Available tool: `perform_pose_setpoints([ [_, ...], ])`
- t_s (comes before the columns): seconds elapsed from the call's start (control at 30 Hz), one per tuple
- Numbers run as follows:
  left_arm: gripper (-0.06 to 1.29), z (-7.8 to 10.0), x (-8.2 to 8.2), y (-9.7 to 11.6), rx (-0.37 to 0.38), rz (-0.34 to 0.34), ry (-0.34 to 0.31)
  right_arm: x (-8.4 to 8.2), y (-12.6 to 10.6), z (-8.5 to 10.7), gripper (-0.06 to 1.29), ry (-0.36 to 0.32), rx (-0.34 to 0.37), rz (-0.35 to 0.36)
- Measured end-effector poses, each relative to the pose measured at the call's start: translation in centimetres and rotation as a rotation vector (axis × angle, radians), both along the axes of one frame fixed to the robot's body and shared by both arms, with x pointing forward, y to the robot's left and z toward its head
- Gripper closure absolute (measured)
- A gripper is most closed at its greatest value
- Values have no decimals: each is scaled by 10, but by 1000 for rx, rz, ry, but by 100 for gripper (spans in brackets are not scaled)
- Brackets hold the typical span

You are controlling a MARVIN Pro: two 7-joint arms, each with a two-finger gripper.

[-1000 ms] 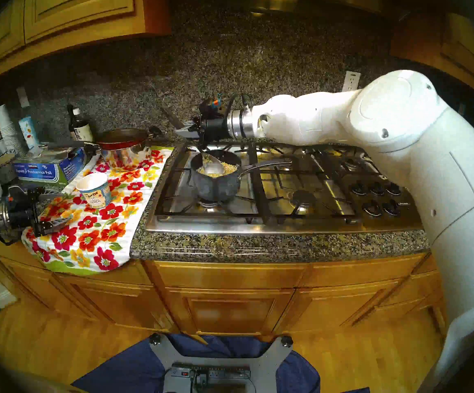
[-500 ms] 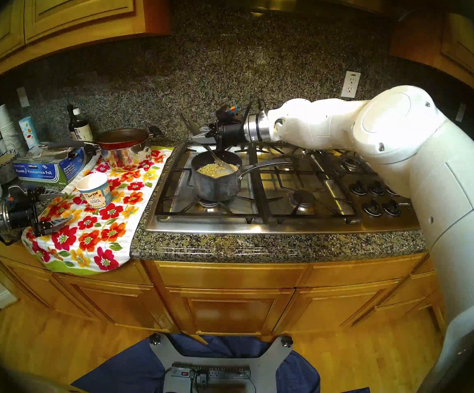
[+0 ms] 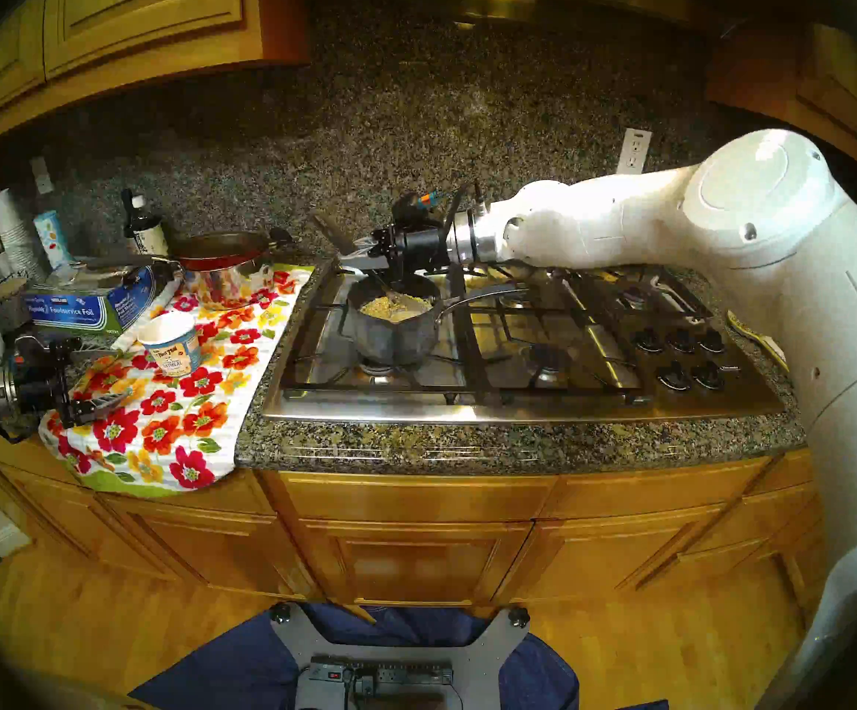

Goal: Pour oats into pot and stir with a spoon

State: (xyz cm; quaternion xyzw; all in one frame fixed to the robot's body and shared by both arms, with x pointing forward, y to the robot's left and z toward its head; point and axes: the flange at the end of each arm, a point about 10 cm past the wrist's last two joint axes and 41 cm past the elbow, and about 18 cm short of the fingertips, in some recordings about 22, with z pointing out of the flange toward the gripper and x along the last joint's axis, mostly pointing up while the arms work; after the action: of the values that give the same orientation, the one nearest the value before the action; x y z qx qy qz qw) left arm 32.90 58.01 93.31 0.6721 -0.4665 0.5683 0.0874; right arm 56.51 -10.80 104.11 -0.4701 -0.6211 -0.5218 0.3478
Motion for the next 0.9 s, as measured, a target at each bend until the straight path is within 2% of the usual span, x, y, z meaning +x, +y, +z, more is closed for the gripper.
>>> perform_pose_setpoints([
  [0.23, 0, 0, 0, 0, 0, 0, 0, -7, 26, 7, 127, -2, 25, 24],
  [0.47, 0, 0, 0, 0, 0, 0, 0, 0, 45, 19, 127, -40, 34, 6],
  [0.67, 0, 0, 0, 0, 0, 0, 0, 13, 47, 26, 127, -72, 19, -39],
  [0.9, 0, 0, 0, 0, 0, 0, 0, 26, 38, 23, 127, -91, -6, -86],
])
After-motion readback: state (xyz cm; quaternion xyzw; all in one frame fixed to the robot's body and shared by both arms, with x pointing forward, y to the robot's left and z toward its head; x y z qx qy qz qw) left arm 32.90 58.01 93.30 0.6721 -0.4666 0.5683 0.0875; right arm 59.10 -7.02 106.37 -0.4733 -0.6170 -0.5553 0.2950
